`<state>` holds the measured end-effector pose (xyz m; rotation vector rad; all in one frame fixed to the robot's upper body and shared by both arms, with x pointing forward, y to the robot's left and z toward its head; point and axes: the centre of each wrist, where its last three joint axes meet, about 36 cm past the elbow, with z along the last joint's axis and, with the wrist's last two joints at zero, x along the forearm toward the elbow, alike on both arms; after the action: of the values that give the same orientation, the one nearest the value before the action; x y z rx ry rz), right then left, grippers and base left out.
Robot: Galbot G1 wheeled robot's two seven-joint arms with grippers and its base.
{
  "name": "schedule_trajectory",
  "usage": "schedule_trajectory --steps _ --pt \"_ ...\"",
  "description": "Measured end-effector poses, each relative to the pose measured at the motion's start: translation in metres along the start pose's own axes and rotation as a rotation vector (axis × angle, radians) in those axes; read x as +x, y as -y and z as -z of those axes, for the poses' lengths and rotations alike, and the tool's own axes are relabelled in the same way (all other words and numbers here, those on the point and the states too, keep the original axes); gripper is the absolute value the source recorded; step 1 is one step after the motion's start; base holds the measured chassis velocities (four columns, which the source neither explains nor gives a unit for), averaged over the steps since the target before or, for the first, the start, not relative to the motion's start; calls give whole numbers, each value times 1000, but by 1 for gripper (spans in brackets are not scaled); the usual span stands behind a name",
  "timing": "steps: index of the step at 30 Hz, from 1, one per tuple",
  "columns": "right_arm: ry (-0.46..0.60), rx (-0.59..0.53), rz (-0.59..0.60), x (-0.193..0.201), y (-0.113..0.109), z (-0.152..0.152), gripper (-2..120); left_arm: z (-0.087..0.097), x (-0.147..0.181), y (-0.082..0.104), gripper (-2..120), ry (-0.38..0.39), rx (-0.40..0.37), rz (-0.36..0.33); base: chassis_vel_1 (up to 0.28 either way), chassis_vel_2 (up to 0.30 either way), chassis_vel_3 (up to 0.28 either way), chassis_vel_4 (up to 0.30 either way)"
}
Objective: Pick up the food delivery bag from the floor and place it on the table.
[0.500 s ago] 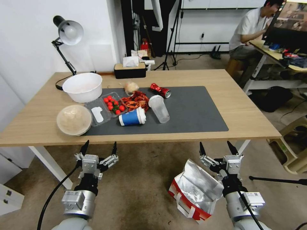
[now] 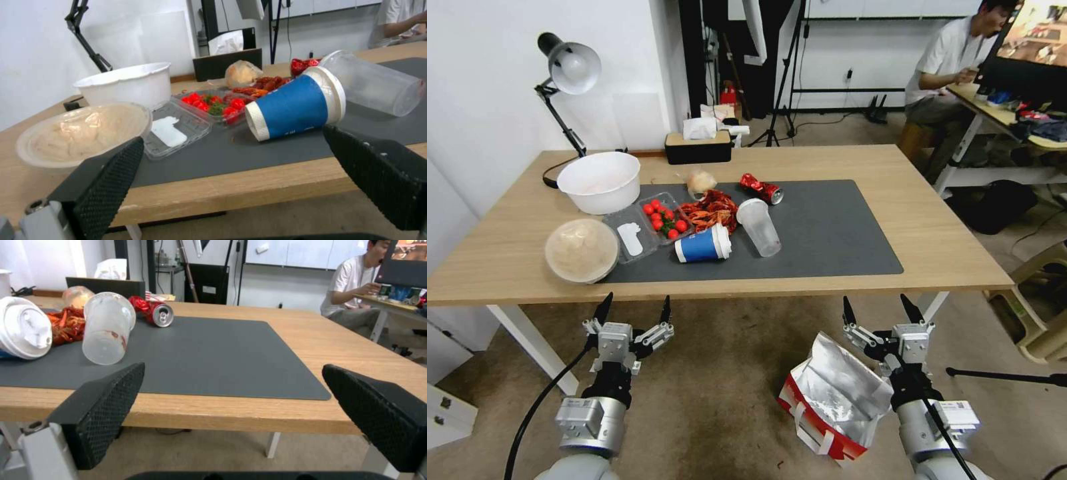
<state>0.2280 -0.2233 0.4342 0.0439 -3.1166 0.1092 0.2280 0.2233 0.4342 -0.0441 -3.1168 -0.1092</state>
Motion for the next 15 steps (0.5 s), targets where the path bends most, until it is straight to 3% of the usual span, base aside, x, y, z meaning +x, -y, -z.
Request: schedule_trajectory --steps 4,6,7,10,15 --pt "-33 -20 25 0 6 1 100 -5 -3 8 100 -8 52 7 0 0 0 0" --pt "-90 -56 73 1 18 6 100 -19 -16 40 100 -47 242 15 0 0 0 0" --pt "-95 -71 87 1 21 7 100 -22 -19 49 100 -57 293 16 0 0 0 0" --pt "-90 -82 95 0 23 8 100 -22 -21 55 100 -52 346 20 0 0 0 0" --pt "-69 -82 94 0 23 11 100 -22 -20 55 100 -40 365 24 0 0 0 0"
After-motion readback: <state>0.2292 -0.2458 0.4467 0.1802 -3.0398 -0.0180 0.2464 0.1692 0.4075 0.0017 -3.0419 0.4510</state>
